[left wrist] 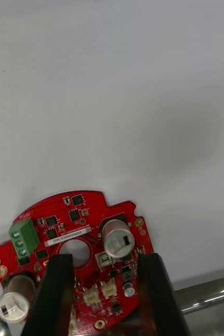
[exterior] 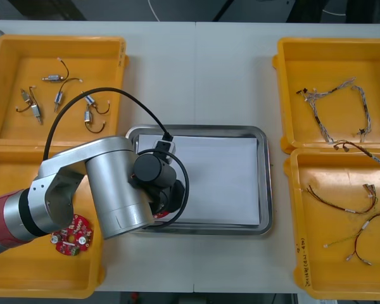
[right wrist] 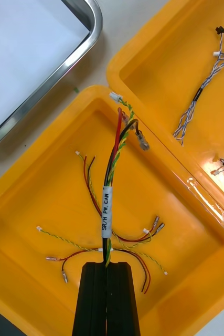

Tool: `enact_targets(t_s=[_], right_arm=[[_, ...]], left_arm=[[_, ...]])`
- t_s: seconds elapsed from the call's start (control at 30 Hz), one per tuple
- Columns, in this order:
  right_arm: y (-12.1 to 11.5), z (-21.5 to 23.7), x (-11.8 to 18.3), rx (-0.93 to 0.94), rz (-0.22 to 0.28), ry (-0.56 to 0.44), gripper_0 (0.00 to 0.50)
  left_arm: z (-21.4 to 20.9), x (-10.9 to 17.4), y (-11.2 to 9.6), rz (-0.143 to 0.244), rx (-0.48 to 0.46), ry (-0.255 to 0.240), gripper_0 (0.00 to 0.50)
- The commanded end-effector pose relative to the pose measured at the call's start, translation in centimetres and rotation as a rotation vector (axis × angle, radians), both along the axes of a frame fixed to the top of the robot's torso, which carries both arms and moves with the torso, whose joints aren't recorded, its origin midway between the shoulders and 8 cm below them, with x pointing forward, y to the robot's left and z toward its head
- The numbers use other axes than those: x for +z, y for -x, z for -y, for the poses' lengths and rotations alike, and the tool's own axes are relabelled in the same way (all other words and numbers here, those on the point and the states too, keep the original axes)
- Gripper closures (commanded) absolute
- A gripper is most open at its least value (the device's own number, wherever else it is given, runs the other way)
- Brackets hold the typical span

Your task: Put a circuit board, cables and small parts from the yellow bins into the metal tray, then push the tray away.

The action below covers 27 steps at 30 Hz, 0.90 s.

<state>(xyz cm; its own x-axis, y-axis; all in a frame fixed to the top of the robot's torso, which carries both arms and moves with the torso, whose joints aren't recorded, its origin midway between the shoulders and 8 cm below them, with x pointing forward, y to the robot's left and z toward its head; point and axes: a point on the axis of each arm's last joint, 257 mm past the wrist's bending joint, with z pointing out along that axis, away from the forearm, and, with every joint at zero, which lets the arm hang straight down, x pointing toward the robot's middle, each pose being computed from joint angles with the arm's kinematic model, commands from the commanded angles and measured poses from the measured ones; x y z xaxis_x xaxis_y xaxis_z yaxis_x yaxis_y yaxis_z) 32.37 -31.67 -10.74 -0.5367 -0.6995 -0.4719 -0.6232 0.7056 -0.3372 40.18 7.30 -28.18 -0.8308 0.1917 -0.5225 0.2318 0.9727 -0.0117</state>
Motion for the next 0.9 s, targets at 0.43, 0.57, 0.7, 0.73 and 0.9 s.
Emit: enact_targets(t_s=[0.43, 0.57, 0.7, 0.73, 0.9], right_arm=[[0.1, -1.4, 1.1, 0.054, 0.008, 0.030, 0.500], [0.0, -1.9, 1.2, 0.079, 0.005, 0.043, 0.500], [-0.1, -2.6, 1.2, 0.111, 0.002, 0.059, 0.500], [-0.1, -2.7, 1.2, 0.117, 0.001, 0.061, 0.500], [-0.5, -4.8, 1.5, 0.190, 0.006, 0.071, 0.500]], left_arm=[[0.7, 1.6, 0.5, 0.016, 0.062, 0.076, 0.000], [0.1, 3.5, 0.0, 0.022, 0.091, 0.097, 0.000], [-1.3, 6.2, -0.7, 0.027, 0.133, 0.116, 0.000], [-1.5, 6.6, -0.8, 0.028, 0.140, 0.120, 0.000], [-4.3, 10.0, -1.7, 0.023, 0.210, 0.146, 0.000]])
